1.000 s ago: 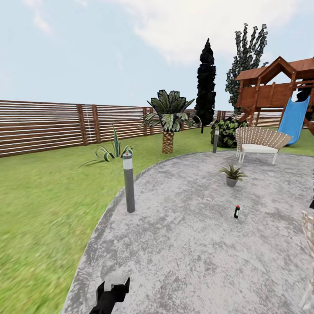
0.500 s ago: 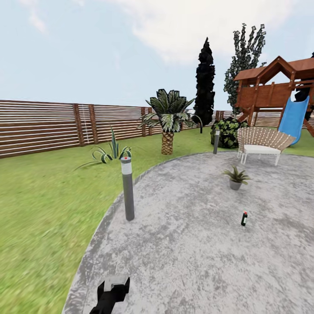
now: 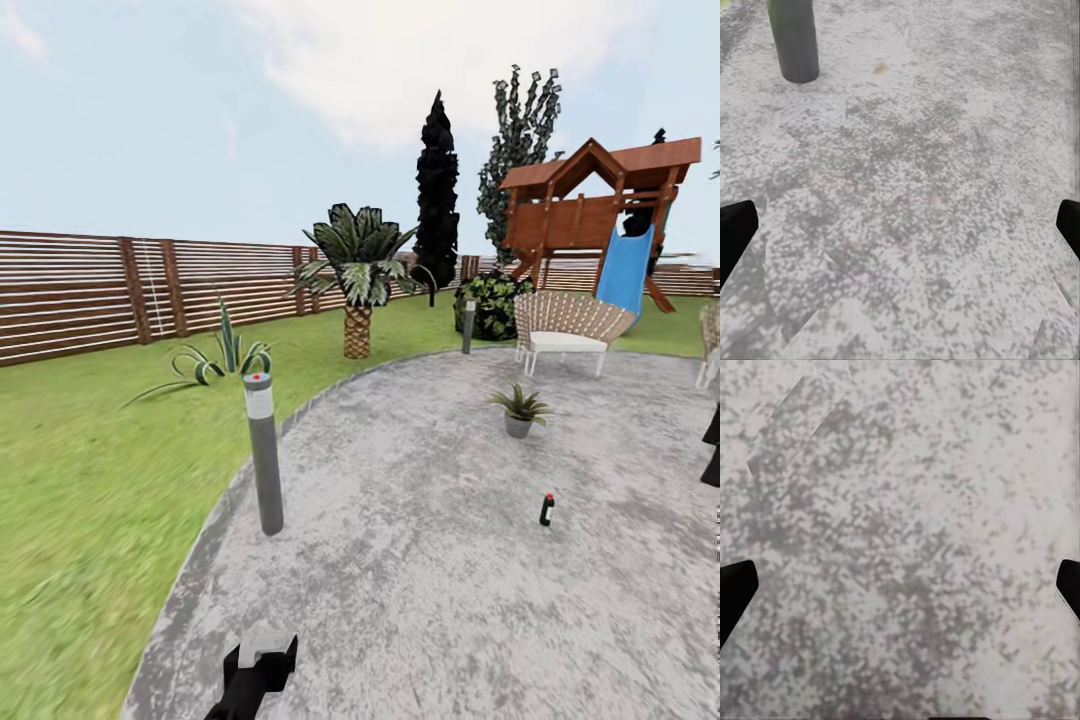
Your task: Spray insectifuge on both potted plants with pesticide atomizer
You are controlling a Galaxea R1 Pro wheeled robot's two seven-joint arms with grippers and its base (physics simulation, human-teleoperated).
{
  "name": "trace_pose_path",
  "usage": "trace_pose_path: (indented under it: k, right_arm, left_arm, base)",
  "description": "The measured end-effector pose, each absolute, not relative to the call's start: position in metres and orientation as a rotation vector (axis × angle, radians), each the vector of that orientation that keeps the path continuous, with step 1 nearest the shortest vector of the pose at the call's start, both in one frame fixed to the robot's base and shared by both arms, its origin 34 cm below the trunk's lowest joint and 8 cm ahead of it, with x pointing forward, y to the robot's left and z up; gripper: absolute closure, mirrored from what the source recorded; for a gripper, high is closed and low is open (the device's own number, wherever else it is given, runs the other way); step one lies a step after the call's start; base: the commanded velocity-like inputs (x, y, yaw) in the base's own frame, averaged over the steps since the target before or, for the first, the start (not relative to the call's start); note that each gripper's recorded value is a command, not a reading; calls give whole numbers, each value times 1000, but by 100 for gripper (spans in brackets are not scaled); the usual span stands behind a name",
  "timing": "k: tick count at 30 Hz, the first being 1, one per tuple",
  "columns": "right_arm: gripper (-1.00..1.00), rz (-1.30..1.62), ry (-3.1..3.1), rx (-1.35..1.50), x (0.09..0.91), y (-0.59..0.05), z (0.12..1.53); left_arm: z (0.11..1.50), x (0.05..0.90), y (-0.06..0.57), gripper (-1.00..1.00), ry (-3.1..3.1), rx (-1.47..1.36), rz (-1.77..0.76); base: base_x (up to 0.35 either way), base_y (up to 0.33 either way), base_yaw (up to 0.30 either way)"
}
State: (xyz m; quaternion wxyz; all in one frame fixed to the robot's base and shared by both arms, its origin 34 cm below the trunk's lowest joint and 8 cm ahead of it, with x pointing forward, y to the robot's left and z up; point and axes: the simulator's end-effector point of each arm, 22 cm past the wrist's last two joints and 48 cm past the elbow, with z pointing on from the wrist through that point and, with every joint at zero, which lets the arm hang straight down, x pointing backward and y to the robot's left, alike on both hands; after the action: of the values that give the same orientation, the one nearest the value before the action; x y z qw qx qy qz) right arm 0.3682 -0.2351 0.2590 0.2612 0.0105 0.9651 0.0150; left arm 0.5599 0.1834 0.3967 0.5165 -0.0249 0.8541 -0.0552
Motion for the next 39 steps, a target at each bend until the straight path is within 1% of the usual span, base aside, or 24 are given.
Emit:
trace_pose_path:
  k: [18, 39]
  right_arm:
    - [-100, 40, 2605, 28, 371, -236, 261]
    - [-100, 40, 2595, 28, 373, -236, 264]
  left_arm:
    - [400, 561, 183, -100, 2044, -59, -133]
    - [404, 562, 183, -100, 2034, -59, -133]
  base:
    - [322, 108, -257]
    - [170, 160, -257]
